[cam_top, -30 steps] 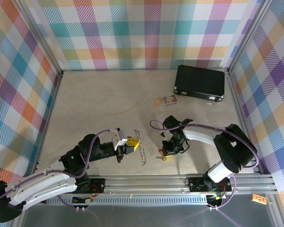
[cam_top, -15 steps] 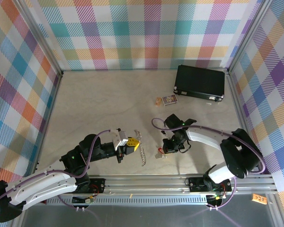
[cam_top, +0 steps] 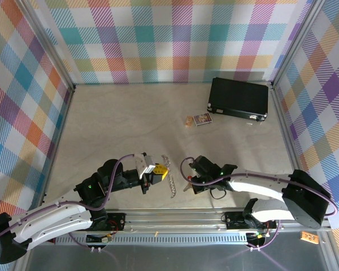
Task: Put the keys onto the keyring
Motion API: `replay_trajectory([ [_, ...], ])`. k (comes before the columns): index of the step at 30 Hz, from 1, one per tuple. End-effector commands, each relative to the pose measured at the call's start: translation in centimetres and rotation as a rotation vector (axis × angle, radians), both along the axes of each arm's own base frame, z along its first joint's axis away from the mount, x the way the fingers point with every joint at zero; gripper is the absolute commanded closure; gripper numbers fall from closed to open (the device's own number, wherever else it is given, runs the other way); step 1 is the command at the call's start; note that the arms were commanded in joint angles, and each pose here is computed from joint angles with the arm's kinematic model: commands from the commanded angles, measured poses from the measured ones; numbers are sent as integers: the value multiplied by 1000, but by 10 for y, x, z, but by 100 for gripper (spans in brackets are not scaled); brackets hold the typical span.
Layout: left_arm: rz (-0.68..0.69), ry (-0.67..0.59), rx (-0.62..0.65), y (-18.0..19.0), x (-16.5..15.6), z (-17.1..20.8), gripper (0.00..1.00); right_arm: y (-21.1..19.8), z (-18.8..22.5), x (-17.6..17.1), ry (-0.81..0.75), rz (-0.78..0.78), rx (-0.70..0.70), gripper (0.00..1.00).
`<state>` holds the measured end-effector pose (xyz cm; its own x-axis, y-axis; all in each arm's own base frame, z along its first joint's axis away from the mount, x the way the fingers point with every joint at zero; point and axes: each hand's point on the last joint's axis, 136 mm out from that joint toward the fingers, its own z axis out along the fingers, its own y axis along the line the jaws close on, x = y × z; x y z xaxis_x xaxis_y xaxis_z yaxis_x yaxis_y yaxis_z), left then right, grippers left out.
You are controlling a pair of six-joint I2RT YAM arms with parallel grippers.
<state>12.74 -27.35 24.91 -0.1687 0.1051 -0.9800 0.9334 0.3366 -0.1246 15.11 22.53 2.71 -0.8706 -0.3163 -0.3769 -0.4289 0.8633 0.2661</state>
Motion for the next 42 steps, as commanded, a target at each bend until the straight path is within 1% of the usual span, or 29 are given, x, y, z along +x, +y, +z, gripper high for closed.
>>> replay_trajectory([
  [1, -33, -23, -67, -3, -6, 20, 100, 7, 9, 20, -109, -77, 65, 100],
  [6, -31, -22, -72, -1, -7, 21, 100, 4, 2, 15, -85, -80, 60, 100],
  [8, -31, -23, -71, -1, -8, 21, 100, 4, 1, 12, -69, -83, 68, 95],
  [10, -29, -27, -71, 1, -8, 23, 100, 1, 1, 9, -51, -92, 64, 86],
  [12, -26, -31, -73, 2, -8, 24, 100, -2, 3, 5, -34, -98, 53, 80],
  [18, -21, -40, -72, 3, -8, 24, 100, -10, 29, -3, 0, -79, 10, 62],
  [20, -21, -40, -70, 3, -8, 22, 100, -11, 35, -6, 27, -59, -19, 59],
  [22, -22, -40, -73, 3, -8, 22, 100, -13, 41, -9, 81, -38, -60, 57],
  [25, -24, -40, -76, 6, -10, 21, 100, -13, 44, -9, 160, -8, -85, 55],
  [27, -27, -41, -78, 8, -12, 22, 100, -13, 47, -5, 205, -5, -64, 52],
  [29, -30, -43, -84, 9, -13, 23, 100, -13, 49, -1, 255, -7, -5, 45],
  [31, -33, -46, -89, 9, -14, 25, 100, -12, 49, 4, 309, -13, 55, 42],
  [35, -41, -43, -93, 8, -15, 25, 100, -6, 43, 7, 349, 39, 64, 40],
  [38, -45, -39, -93, 8, -16, 25, 100, -6, 32, 9, 384, 58, 48, 46],
  [42, -46, -31, -95, 8, -16, 25, 100, -6, 23, 12, 403, 54, 69, 49],
])
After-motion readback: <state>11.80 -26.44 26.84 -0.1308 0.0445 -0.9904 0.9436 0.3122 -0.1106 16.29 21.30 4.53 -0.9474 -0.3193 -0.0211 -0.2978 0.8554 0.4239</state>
